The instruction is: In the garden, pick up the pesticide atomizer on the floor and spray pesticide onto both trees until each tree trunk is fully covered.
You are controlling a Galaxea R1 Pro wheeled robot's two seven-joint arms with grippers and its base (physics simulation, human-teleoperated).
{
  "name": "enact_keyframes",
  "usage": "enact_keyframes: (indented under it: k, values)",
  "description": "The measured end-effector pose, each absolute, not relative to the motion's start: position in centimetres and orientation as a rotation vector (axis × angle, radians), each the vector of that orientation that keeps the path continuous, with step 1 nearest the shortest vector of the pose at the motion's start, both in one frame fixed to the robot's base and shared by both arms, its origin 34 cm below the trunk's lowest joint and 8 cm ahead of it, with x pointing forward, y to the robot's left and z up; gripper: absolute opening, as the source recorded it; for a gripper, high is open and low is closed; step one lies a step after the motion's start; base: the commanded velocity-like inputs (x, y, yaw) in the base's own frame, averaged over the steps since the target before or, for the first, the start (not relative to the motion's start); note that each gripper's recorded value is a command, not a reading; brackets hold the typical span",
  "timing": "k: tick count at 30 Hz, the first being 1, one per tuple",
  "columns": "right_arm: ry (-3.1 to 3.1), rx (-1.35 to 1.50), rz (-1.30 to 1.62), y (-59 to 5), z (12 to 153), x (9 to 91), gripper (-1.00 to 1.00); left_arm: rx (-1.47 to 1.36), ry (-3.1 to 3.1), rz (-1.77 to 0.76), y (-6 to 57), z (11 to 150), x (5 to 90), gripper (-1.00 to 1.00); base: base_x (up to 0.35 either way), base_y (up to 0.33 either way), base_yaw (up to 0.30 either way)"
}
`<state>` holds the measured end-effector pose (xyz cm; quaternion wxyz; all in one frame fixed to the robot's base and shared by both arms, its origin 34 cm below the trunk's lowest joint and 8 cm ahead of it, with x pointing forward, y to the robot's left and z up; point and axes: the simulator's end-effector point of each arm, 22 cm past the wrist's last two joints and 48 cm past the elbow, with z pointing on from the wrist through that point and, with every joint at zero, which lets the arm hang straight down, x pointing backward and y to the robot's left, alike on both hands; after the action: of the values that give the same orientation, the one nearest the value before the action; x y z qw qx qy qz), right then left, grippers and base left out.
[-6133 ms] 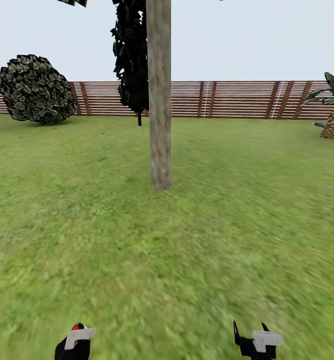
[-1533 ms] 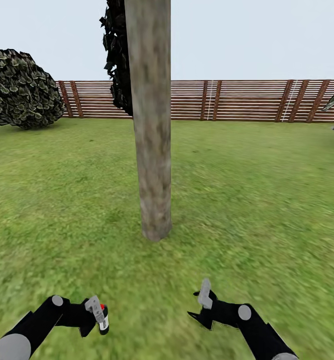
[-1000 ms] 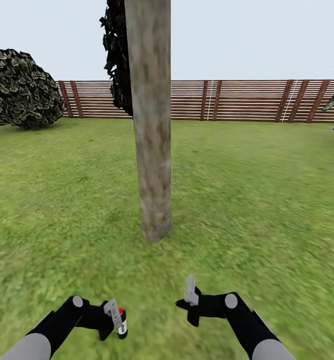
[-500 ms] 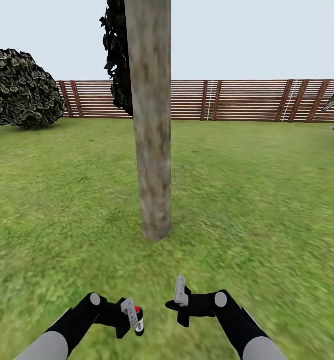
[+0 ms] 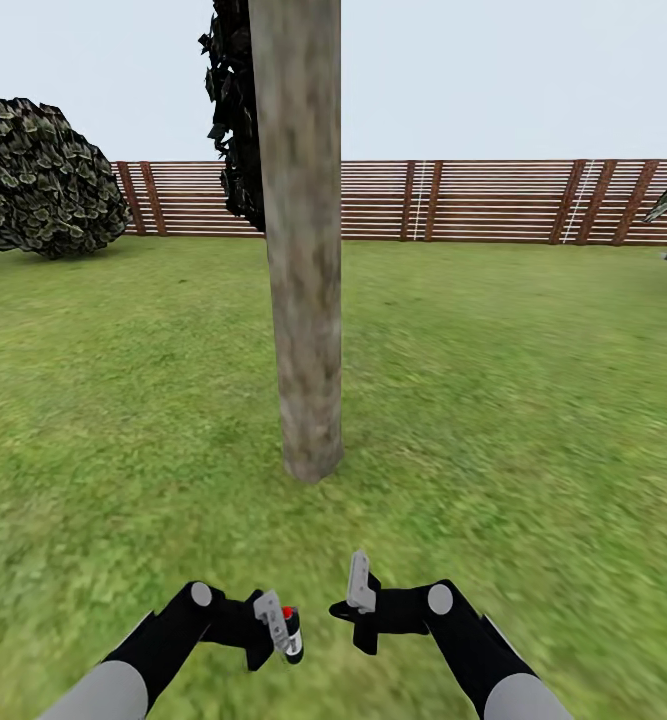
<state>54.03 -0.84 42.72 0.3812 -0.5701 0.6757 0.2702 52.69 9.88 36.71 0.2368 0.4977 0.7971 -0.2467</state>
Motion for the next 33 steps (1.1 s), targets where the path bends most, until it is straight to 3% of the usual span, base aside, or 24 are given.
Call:
enact_keyframes:
  k: [33]
  values:
    - [1.727, -1.458, 0.686, -1.0, 42.6, 54.0, -1.00, 1.414, 2.103, -0.786, 5.8, 38.7, 51.9, -1.00, 0.000, 0.000, 0.000]
